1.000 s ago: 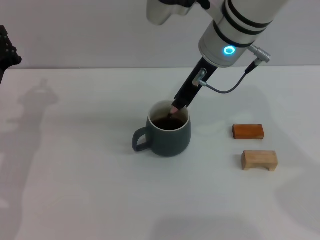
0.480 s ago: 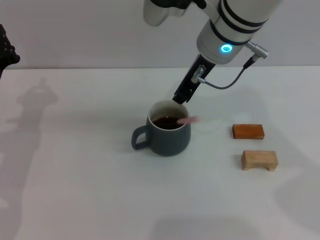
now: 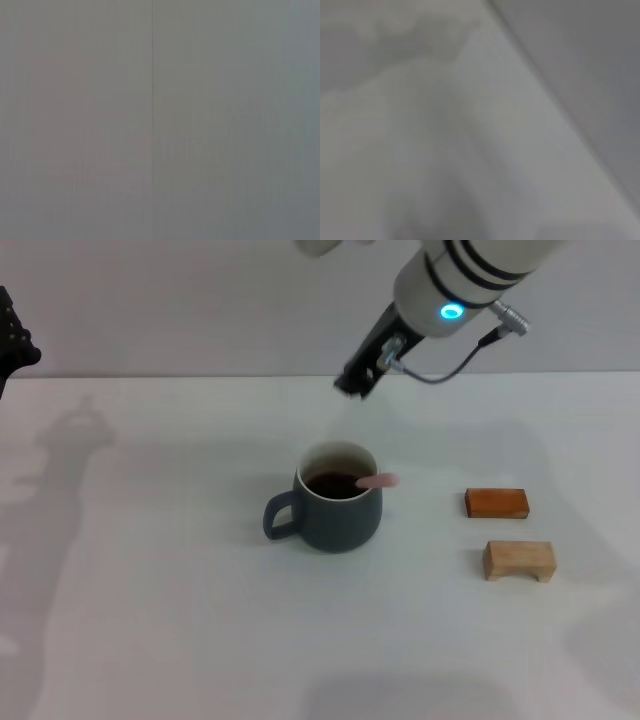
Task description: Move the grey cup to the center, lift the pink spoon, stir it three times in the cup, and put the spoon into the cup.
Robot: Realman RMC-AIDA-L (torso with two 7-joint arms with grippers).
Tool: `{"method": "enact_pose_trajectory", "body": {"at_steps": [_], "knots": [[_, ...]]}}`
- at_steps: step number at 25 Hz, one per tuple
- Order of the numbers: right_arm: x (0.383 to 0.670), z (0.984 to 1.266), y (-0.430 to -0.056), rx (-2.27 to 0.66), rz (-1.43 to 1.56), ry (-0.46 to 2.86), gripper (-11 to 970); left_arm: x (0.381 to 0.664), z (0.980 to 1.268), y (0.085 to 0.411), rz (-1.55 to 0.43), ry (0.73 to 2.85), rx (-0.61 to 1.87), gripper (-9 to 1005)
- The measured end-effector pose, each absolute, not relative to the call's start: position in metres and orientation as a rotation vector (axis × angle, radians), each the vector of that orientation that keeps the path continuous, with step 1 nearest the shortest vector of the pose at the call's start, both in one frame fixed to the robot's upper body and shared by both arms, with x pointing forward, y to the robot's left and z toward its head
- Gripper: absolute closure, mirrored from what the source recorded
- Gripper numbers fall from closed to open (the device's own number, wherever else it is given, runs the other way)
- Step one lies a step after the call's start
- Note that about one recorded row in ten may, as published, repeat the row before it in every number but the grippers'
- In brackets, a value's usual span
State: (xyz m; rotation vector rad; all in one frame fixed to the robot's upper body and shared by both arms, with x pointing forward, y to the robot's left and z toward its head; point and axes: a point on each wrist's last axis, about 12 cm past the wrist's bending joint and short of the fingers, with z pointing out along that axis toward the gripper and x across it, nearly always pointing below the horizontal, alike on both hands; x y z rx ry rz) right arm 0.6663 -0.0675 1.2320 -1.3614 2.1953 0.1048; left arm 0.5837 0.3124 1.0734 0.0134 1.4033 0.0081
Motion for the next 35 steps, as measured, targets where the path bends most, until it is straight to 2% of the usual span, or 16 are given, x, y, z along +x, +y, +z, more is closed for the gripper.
{"method": "enact_pose_trajectory", "body": {"at_steps": [5,8,9,10,13,14,16,21,23,24,28,29,35], "knots": [[0.676,1.228,-0.095,-1.153,0.1,1.993,779,0.584,1.074,0.313,0.01,1.399,0.009,998],[0.672,1.218,-0.117,-1.006,0.111,1.866,780,0.584,1.075,0.316,0.017,1.391,-0.006,998],[0.663,1.208,-0.134,-0.908,0.121,1.803,780,0.584,1.075,0.317,0.018,1.39,-0.01,998],[0.663,1.208,-0.134,-0.908,0.121,1.803,780,0.584,1.076,0.317,0.018,1.388,-0.015,998],[0.643,1.191,-0.157,-0.769,0.133,1.738,780,0.583,1.077,0.319,0.017,1.379,-0.028,998],[0.628,1.18,-0.17,-0.665,0.124,1.695,781,0.583,1.077,0.32,0.018,1.375,-0.032,998],[0.621,1.176,-0.175,-0.618,0.112,1.672,781,0.583,1.077,0.321,0.021,1.372,-0.04,998],[0.575,1.147,-0.213,-0.3,-0.057,1.485,782,0.581,1.078,0.324,0.026,1.363,-0.06,998],[0.57,1.144,-0.22,-0.252,-0.076,1.463,782,0.581,1.078,0.324,0.023,1.358,-0.072,998],[0.561,1.134,-0.239,-0.136,-0.105,1.428,782,0.58,1.078,0.325,0.021,1.356,-0.079,998],[0.547,1.117,-0.269,0.002,-0.131,1.379,783,0.579,1.079,0.33,0.022,1.348,-0.111,998],[0.537,1.104,-0.289,0.07,-0.147,1.338,783,0.578,1.078,0.335,0.037,1.344,-0.126,998],[0.518,1.083,-0.327,0.13,-0.206,1.261,784,0.575,1.078,0.345,0.076,1.333,-0.152,998]]}}
